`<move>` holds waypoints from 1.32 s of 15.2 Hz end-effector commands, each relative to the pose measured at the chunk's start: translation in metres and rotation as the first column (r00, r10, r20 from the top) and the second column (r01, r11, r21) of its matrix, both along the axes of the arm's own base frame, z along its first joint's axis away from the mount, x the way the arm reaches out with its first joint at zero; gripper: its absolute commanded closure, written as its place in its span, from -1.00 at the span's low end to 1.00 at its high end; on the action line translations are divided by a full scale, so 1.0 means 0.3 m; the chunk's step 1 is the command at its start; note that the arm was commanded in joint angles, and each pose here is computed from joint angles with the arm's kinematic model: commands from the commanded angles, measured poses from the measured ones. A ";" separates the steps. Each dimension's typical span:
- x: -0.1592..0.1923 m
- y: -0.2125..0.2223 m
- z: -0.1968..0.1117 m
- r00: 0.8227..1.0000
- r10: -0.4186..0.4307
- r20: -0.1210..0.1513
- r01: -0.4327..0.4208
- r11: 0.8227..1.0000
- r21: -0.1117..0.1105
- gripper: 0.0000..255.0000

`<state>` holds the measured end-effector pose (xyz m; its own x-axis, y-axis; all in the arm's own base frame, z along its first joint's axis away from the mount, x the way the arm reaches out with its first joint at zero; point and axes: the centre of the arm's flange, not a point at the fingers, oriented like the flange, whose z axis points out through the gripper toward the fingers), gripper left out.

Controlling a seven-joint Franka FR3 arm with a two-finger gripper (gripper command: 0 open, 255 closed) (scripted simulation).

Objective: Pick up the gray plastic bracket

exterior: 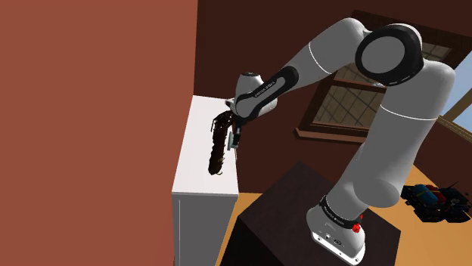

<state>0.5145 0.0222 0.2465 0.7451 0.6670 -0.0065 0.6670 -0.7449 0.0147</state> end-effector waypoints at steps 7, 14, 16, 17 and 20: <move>0.001 -0.001 0.052 1.000 0.001 -0.001 -0.001 1.000 0.000 1.00; 0.001 -0.001 0.175 1.000 0.001 -0.001 -0.001 1.000 0.000 1.00; 0.001 -0.001 0.210 1.000 0.001 -0.001 -0.001 1.000 0.000 1.00; 0.001 -0.001 0.228 1.000 0.001 -0.001 -0.001 1.000 0.000 1.00; 0.000 -0.001 0.266 1.000 0.000 -0.001 0.000 1.000 0.000 1.00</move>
